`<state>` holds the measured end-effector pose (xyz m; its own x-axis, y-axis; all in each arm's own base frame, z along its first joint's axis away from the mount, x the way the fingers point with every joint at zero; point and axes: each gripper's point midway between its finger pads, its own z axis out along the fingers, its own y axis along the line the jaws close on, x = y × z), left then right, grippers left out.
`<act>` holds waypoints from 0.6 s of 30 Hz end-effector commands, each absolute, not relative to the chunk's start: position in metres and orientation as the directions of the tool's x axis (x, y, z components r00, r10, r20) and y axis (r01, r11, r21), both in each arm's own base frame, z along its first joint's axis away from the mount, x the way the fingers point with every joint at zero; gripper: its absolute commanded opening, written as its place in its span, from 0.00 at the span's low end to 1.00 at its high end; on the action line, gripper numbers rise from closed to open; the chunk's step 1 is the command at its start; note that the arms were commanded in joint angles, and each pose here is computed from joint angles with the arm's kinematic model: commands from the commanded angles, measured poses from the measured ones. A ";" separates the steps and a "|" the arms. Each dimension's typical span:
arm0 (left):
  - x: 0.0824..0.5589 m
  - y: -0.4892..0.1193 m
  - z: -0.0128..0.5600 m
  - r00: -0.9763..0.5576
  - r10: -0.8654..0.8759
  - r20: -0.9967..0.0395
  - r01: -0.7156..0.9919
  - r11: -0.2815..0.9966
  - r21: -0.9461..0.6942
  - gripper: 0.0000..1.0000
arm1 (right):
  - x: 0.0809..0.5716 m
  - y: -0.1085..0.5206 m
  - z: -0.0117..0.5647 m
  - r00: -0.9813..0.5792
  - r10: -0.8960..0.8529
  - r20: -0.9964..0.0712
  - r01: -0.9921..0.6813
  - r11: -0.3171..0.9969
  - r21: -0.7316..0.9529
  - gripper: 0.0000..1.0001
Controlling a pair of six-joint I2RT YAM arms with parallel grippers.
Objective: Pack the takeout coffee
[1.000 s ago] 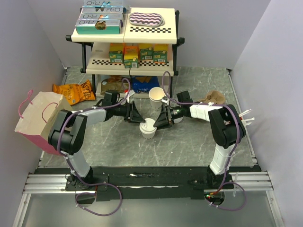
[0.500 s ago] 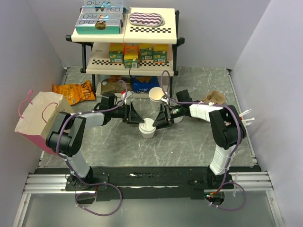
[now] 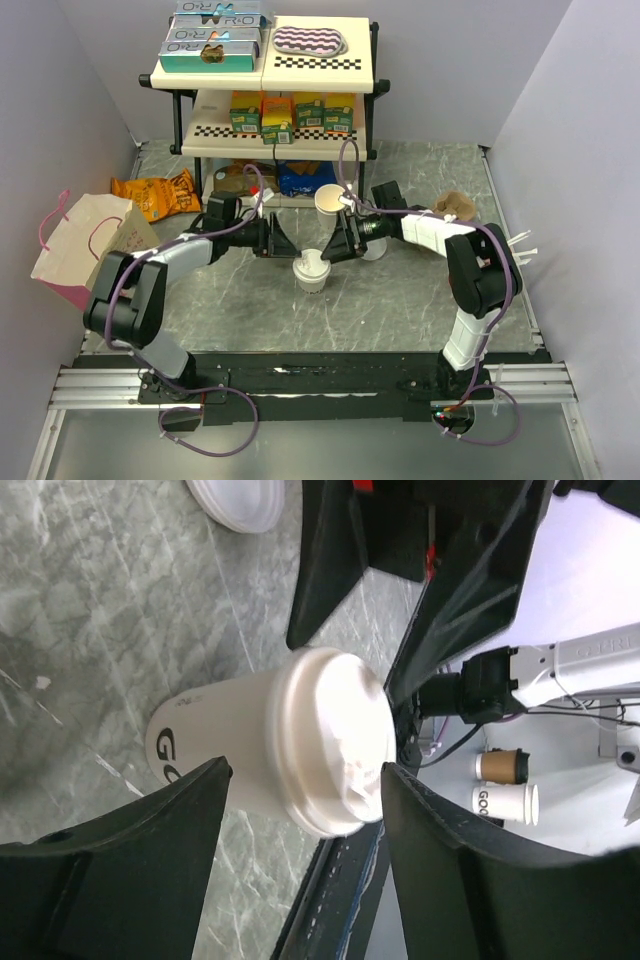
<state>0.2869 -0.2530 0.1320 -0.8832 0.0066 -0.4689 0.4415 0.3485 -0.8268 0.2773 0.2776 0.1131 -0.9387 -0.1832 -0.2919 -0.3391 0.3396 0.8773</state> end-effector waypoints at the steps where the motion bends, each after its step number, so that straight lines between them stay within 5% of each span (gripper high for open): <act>1: 0.277 -0.248 0.145 -0.845 0.031 -0.535 0.510 0.349 -0.786 0.69 | 0.291 0.284 0.144 -0.889 -0.193 -0.415 -0.456 0.291 0.841 0.76; 18: 0.270 -0.253 0.121 -0.887 0.052 -0.459 0.449 0.328 -0.831 0.71 | 0.285 0.292 0.123 -0.885 -0.251 -0.393 -0.462 0.360 0.811 0.76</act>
